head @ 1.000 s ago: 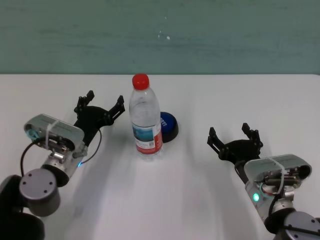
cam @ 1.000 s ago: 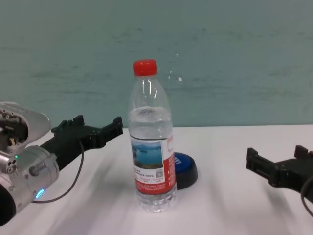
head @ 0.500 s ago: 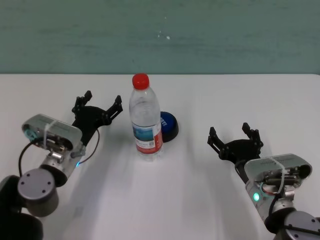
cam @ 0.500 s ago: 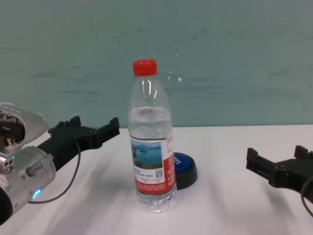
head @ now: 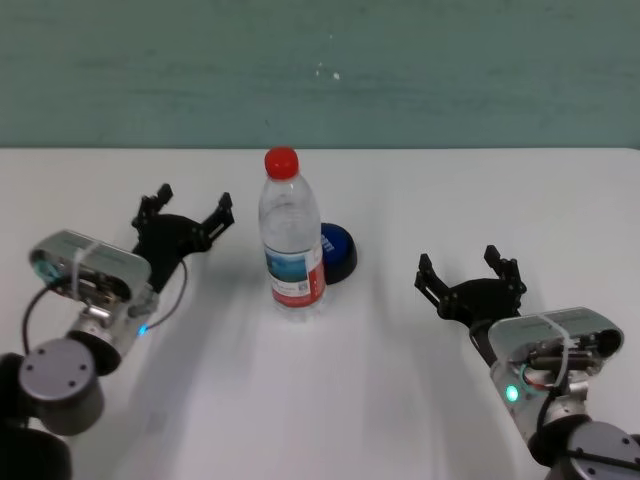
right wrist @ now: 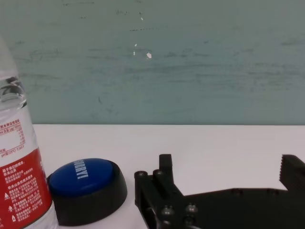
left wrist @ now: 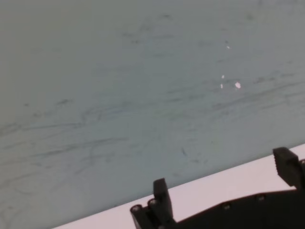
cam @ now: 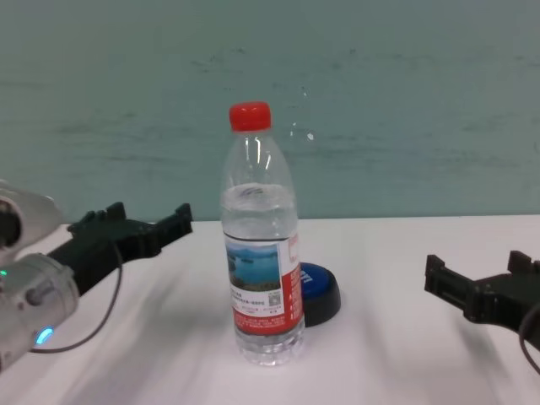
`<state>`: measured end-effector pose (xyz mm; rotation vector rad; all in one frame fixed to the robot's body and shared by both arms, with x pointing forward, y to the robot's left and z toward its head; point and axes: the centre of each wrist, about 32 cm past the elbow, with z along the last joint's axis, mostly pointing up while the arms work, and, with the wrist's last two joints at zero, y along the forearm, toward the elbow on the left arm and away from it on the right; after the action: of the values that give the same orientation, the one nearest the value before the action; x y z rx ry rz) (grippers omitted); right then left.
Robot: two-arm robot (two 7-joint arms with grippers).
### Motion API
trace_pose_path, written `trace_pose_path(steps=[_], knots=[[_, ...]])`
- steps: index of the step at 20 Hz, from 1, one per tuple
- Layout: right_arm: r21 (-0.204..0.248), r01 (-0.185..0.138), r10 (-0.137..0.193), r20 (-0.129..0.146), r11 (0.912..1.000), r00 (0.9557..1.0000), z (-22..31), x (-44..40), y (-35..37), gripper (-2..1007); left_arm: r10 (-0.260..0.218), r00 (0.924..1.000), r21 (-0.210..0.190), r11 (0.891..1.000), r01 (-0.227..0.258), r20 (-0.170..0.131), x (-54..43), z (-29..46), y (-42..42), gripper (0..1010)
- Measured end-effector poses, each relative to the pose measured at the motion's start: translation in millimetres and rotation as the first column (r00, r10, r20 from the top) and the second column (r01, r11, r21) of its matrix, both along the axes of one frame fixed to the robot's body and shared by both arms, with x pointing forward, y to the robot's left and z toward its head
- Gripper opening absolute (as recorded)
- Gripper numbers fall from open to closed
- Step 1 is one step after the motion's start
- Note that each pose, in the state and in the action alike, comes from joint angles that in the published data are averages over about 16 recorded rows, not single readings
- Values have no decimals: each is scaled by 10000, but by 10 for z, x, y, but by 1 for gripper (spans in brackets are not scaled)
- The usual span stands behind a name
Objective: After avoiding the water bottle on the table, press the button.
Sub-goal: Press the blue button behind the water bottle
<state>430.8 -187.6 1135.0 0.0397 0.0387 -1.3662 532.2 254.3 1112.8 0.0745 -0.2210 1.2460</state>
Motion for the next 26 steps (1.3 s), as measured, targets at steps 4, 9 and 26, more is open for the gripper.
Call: trace_pose_path(steps=[4,9,26], knots=[[0,0,0,0,10000,10000,0,0,0,1004,64,10000,-91,9999,-64,-17,-43,24,61,1010],[0,0,0,0,10000,10000,0,0,0,1004,150,9999,-222,9996,-150,-21,-109,60,136,1010],[0,0,0,0,10000,10000,0,0,0,1004,404,9992,-534,9977,-406,-57,-348,137,363,1010]])
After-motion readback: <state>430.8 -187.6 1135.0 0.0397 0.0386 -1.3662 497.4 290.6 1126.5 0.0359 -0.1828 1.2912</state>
